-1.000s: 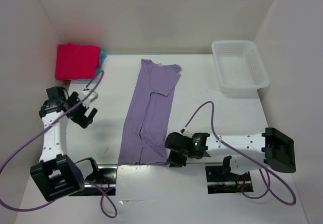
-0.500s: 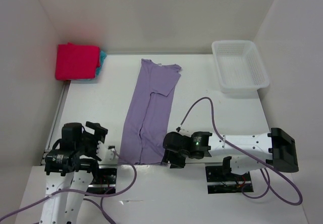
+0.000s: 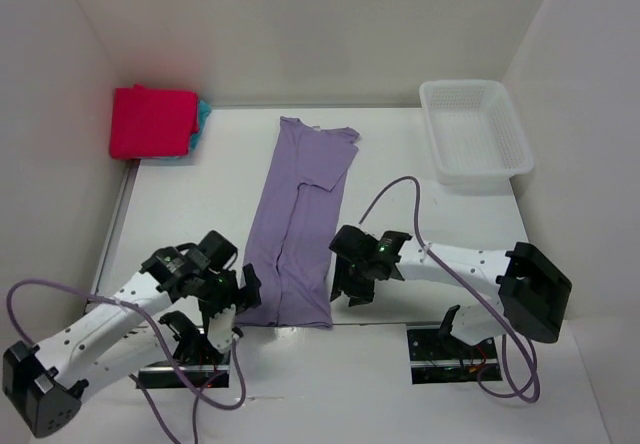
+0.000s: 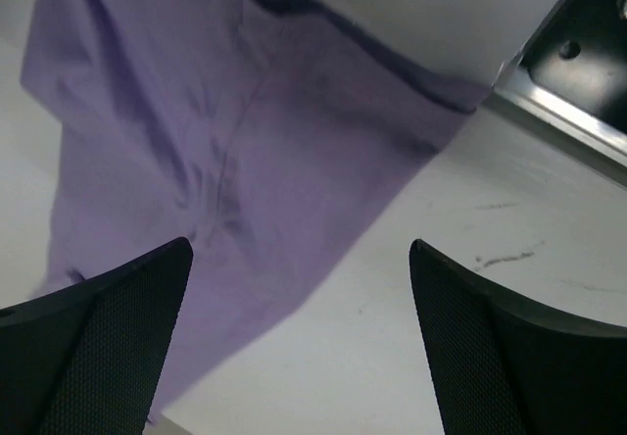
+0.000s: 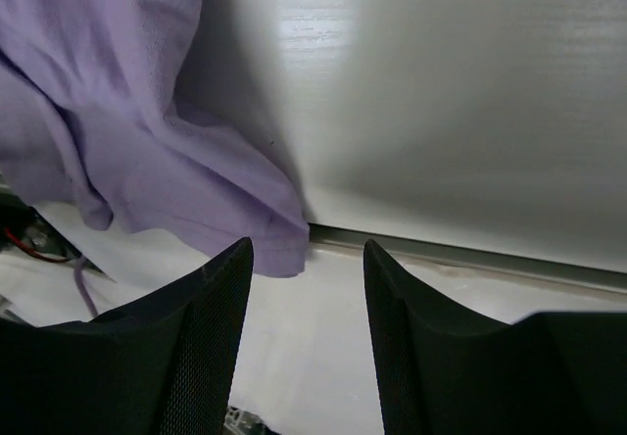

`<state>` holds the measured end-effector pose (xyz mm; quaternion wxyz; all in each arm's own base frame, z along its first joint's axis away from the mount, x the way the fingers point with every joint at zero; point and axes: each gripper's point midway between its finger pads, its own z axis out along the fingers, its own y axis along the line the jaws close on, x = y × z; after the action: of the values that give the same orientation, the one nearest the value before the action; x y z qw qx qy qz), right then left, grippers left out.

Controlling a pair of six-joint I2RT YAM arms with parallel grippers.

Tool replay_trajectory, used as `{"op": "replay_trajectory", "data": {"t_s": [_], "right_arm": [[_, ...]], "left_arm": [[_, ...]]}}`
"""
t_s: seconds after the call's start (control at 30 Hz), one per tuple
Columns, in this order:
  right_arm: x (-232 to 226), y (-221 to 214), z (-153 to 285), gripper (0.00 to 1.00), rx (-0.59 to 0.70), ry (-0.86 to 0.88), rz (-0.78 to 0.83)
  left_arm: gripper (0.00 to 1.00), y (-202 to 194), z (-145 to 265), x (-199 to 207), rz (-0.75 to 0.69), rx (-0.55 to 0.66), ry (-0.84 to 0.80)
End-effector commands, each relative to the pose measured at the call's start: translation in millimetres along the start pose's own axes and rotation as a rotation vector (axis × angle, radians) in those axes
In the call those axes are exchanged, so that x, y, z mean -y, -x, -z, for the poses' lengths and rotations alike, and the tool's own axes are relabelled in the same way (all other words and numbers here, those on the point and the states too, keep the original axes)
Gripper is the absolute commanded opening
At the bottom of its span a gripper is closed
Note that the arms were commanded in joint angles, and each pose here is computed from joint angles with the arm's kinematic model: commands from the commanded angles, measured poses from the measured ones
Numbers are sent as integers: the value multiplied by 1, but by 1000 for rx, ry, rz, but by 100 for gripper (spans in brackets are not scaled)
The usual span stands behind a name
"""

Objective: Fold and stack the t-shirts
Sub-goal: Rotate the tshirt 90 degrees

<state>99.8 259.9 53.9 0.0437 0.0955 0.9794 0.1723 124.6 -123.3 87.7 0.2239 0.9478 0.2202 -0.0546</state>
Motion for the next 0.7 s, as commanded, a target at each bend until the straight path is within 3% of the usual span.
{"op": "replay_trajectory", "data": {"t_s": [0.0,0.2,0.33,0.43,0.67], "right_arm": [[-23,12,9,55,21,82,124],[-17,21,0,56,15,81,114],[-17,30,-5,56,12,102,117],[-13,28,-17,56,-12,80,123],[-6,26,-35,56,-50,49,108]], "left_arm": [[96,17,-21,0,-279,52,-91],[91,39,-35,7,-495,55,-172],[67,26,-36,28,-523,-5,-332],[67,22,-38,37,-536,-4,-420],[69,22,-41,36,-556,5,-432]]}}
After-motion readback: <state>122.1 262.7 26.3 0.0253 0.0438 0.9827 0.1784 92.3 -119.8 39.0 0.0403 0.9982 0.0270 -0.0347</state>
